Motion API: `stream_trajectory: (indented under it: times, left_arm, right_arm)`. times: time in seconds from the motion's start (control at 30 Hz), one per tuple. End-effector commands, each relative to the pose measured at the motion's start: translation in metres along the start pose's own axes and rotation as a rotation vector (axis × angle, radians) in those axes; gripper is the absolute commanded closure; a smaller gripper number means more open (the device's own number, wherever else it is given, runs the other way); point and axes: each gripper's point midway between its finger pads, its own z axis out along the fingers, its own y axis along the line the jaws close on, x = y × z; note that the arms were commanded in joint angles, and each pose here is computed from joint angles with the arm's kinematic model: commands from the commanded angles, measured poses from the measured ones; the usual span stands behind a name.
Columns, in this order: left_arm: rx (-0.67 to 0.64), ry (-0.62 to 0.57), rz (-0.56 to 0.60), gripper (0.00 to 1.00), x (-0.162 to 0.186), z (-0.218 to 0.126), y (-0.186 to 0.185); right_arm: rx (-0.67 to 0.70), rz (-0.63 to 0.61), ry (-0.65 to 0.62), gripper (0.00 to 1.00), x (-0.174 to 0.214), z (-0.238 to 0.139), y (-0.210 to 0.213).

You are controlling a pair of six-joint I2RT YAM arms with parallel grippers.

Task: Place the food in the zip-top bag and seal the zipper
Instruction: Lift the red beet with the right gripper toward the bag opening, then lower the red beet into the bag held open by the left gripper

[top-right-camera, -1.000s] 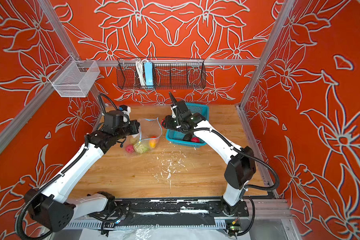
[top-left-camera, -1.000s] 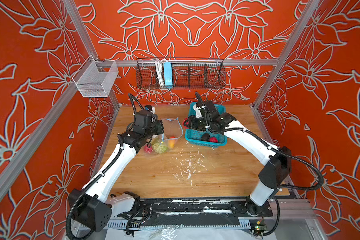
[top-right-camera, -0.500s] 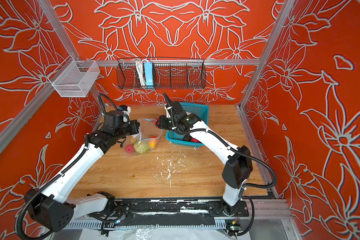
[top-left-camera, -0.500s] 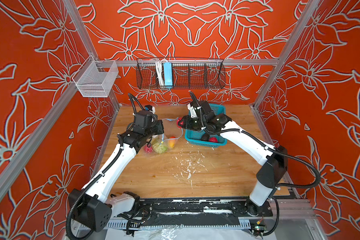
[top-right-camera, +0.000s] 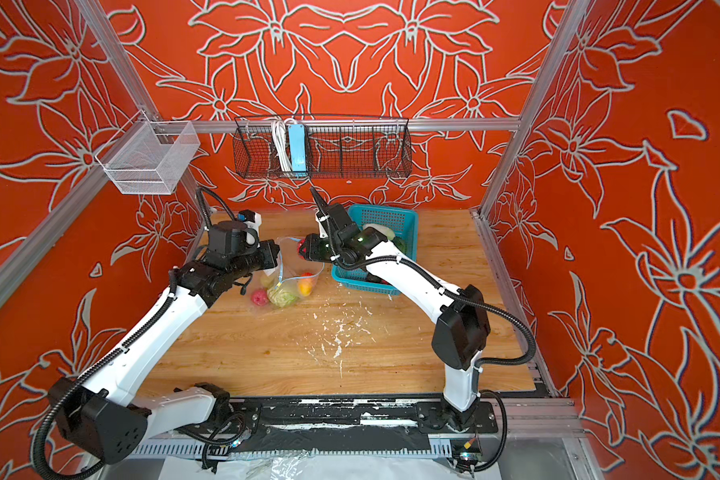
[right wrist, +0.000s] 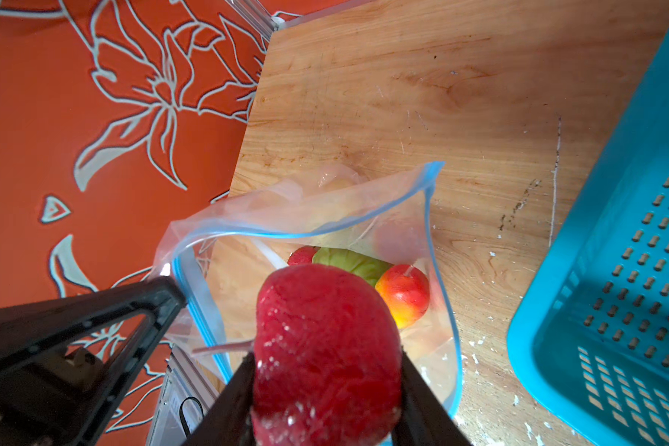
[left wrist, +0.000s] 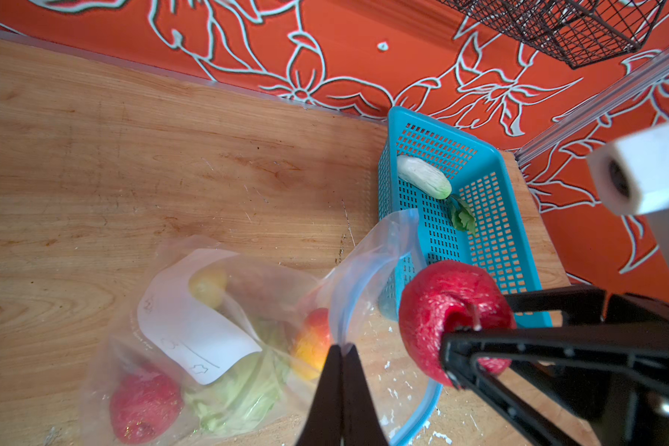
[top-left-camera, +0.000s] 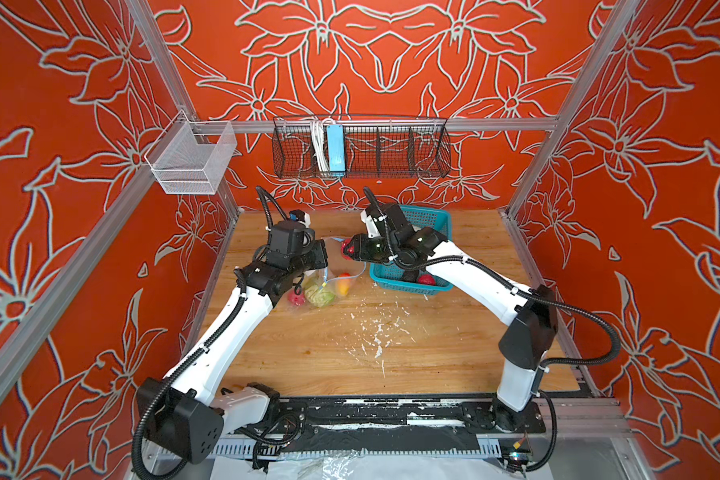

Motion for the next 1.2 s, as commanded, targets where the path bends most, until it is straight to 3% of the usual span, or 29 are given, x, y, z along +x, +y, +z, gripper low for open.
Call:
stream_trajectory:
  times: [0.0, 0.4, 0.43, 0.53, 0.57, 0.97, 1.0, 1.03, 1.17]
  left_arm:
    - [0.003, 0.0, -0.007, 1.0, 0.001, -0.001, 0.001]
    - [0.004, -0.003, -0.008, 1.0, 0.0, -0.003, 0.001]
    - [0.004, -0.004, -0.007, 1.0, 0.0, -0.003, 0.001]
    - [0.005, -0.004, -0.006, 1.0, 0.0, -0.003, 0.001]
    - [0.005, -0.005, -0.005, 1.0, 0.0, -0.003, 0.001]
    - [0.004, -0.006, -0.005, 1.0, 0.0, -0.003, 0.001]
    - [0.004, -0.006, -0.005, 1.0, 0.0, -0.004, 0.001]
    - [0.005, -0.007, -0.006, 1.0, 0.0, -0.004, 0.001]
    - [0.005, -0.008, -0.005, 1.0, -0.001, -0.004, 0.001]
  right_arm:
    - [-0.001, -0.021, 0.004, 0.61, 0.001, 0.003, 0.009]
    - [-0.001, -0.02, 0.037, 0.59, 0.009, 0.018, 0.009]
    - [0.003, -0.021, 0.038, 0.55, 0.009, 0.018, 0.009]
    - [0.004, -0.017, 0.039, 0.29, 0.009, 0.02, 0.008]
    - [0.004, -0.016, 0.041, 0.26, 0.01, 0.019, 0.009]
    - [0.005, -0.025, 0.02, 0.16, 0.002, 0.007, 0.015]
    - [0.007, -0.026, 0.017, 0.15, 0.002, 0.005, 0.015]
    - [0.011, -0.027, 0.017, 0.04, 0.001, 0.003, 0.015]
    - [0.037, -0.037, 0.01, 0.02, -0.001, -0.004, 0.014]
